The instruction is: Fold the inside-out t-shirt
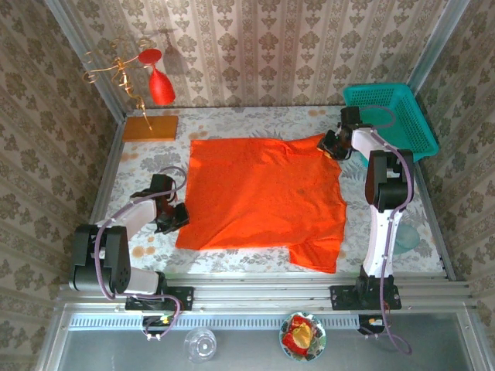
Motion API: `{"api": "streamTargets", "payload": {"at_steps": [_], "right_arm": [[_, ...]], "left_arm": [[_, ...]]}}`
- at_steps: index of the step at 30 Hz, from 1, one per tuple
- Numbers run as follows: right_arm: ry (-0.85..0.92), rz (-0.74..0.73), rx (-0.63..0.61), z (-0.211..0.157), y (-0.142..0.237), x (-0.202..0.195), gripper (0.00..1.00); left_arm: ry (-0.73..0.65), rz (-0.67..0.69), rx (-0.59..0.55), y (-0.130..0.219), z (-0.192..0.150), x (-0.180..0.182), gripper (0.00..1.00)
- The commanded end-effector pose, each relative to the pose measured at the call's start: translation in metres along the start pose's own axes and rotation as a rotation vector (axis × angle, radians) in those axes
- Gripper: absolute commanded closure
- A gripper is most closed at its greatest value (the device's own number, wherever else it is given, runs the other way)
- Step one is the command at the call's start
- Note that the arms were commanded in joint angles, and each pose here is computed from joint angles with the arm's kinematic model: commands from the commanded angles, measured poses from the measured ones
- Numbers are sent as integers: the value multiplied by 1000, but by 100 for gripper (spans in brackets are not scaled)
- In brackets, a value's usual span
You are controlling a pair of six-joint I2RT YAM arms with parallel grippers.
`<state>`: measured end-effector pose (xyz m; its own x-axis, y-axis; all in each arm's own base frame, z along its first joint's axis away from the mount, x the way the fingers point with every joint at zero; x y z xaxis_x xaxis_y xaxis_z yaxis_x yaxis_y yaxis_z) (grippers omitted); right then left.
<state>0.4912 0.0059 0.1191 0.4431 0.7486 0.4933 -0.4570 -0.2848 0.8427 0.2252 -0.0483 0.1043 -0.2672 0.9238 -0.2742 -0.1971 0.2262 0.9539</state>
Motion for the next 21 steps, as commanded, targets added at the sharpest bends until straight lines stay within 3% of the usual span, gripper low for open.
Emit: {"api": "streamTargets", "payload": {"at_steps": [1, 18, 21], "right_arm": [[28, 35, -35, 5, 22, 19, 68], [43, 34, -41, 8, 27, 27, 82], [40, 36, -37, 8, 24, 27, 89]], "left_arm": [[-12, -4, -8, 8, 4, -2, 89], [-16, -9, -7, 8, 4, -2, 90], [-16, -10, -6, 8, 4, -2, 90]]}}
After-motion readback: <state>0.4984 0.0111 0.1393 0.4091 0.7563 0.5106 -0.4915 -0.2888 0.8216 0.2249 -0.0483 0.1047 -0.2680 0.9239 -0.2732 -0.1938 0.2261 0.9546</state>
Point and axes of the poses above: each hand's point on the last joint's axis, 136 mm out from that joint toward the fingers, its own y axis back along the fingers, its own x axis along the line the jaws close on, z = x × y, the point moved 9 cm from there along y, back along the fingers, and after that the axes turned 2 degrees about -y, right-handed, at the moved point
